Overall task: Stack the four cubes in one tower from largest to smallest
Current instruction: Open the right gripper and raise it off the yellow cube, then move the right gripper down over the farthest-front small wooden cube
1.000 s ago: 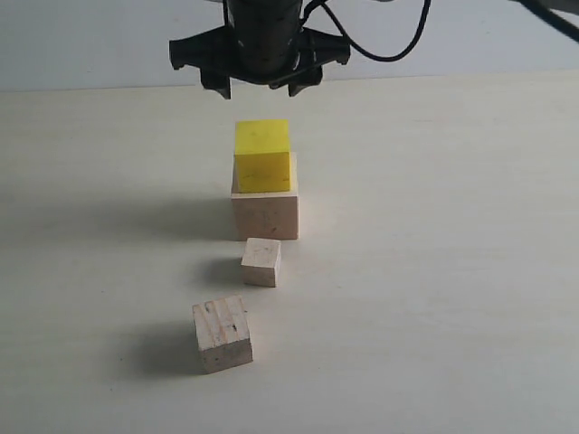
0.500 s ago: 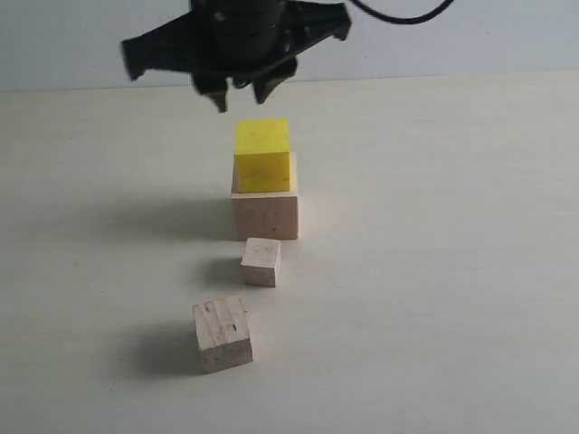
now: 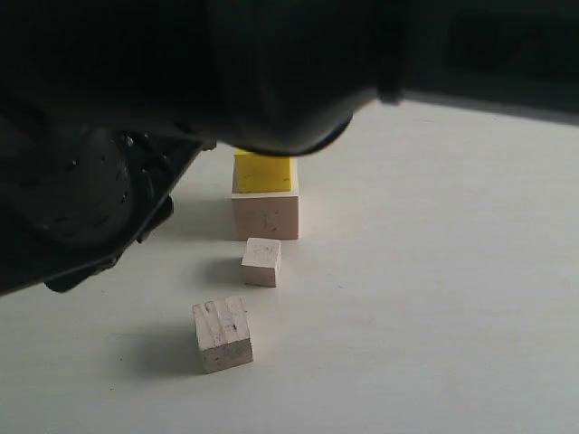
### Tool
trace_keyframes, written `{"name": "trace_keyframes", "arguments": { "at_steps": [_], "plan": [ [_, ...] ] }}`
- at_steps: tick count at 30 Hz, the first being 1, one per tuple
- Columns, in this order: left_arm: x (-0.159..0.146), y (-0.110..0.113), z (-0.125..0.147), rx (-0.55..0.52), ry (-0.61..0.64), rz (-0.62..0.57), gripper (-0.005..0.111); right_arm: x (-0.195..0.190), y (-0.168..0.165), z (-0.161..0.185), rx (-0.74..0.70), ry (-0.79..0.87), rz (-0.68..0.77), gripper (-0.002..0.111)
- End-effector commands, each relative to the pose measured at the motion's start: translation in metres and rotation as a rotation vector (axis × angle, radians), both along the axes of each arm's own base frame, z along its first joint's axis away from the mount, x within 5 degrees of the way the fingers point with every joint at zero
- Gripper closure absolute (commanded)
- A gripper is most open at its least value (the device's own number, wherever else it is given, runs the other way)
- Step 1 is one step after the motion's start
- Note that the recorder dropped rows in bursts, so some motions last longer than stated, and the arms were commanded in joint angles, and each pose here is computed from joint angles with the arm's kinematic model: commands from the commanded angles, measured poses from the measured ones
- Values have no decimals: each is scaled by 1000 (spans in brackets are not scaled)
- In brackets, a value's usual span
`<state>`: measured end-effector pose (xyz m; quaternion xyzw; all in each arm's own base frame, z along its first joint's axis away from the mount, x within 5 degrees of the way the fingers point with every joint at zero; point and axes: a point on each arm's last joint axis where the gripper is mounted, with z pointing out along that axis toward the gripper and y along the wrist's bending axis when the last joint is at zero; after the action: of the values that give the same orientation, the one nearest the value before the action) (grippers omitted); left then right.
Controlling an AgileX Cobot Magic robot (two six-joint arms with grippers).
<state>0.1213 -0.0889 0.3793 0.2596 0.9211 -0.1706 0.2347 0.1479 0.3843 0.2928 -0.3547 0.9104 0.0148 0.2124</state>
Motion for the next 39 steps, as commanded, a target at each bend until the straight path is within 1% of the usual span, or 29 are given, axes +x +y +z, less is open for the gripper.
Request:
{"name": "trace_keyframes", "arguments": {
  "at_steps": [1,3,4,5,6,7,9,11,16,17,20,23,25,27,28,29,31,33,36,39],
  "plan": [
    [5,1,1,10,-56,20,65,7,-21,6,-45,-90,-40,72],
    [6,2,1,17,-60,22,66,17,-29,10,-52,-137,-71,72],
    [7,3,1,34,-68,30,69,21,-32,13,-49,-148,-83,72],
    [8,11,1,88,-104,76,79,27,-35,15,-46,-150,-101,72],
    [10,16,2,130,-130,117,86,29,-36,15,-47,-150,-106,72],
    [11,30,6,199,-193,229,95,32,-38,15,-52,-153,-107,72],
    [6,41,11,216,-245,308,102,35,-40,16,-70,-172,-88,73],
    [0,43,15,189,-257,306,103,47,-46,16,-92,-189,-89,79],
    [-3,42,15,163,-251,302,103,97,-81,15,-178,-173,-97,108],
    [-4,42,15,159,-248,301,103,102,-85,15,-185,-159,-92,108],
    [-3,41,11,162,-231,296,103,116,-102,14,-127,-53,-147,108],
    [-2,40,-5,185,-183,303,103,122,-113,14,-39,72,-197,108],
    [-2,39,-21,202,-127,307,103,119,-121,14,-8,107,-229,108],
    [-6,40,-43,218,-57,320,103,107,-138,20,21,68,-305,108],
    [-10,39,-52,213,-22,313,103,92,-147,27,80,65,-298,108],
    [-11,38,-56,203,-10,309,103,84,-152,24,101,82,-291,108],
    [-10,35,-59,169,-13,302,103,65,-162,21,184,122,-271,108],
    [-7,33,-59,135,-42,299,103,50,-167,15,261,150,-218,108],
    [0,28,-58,109,-80,294,103,37,-163,-4,410,223,-190,108],
    [7,24,-62,120,-69,290,103,35,-156,-26,478,252,-160,108]
  ]
}}
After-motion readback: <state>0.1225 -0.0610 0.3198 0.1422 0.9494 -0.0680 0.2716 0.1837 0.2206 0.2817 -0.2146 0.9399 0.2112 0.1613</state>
